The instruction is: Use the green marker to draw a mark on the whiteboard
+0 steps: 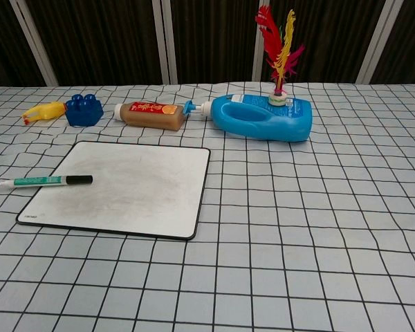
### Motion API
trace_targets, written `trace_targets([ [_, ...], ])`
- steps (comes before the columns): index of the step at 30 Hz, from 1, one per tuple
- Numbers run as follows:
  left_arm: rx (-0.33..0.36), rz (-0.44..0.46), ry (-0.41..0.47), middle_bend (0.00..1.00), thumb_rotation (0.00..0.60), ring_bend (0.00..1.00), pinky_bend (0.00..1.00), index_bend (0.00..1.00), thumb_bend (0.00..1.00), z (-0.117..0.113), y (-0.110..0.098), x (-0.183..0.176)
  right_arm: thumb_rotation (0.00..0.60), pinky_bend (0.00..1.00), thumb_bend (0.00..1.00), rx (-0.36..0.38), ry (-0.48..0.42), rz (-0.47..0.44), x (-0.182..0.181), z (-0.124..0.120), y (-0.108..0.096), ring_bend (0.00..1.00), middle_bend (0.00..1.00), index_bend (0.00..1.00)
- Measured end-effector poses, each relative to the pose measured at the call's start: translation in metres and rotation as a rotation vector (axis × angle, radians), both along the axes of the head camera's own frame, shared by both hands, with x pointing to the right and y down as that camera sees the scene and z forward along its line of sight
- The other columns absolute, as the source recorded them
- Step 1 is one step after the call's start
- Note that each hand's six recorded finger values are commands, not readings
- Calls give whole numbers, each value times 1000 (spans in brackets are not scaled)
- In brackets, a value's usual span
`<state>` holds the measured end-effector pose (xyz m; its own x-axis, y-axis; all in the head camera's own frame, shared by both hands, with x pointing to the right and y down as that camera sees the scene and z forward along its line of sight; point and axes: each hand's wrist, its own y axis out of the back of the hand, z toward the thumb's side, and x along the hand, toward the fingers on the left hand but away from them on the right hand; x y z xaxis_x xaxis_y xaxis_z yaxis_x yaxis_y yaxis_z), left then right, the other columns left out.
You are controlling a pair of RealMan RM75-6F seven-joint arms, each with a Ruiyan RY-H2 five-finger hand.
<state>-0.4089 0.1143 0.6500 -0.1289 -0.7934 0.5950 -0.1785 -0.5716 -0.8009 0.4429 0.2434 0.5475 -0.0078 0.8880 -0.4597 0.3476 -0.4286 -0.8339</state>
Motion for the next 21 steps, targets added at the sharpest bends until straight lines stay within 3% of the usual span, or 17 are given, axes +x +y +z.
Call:
trace_targets([
  [9,-114,36,-23,0,600,0,0,474,363,49,1,39,600,0,354,-3,-3,5,1,0,1,0,0,0],
  [21,-147,70,-43,0,600,0,0,488,395,80,5,66,600,0,353,0,-8,8,1,0,0,0,0,0],
])
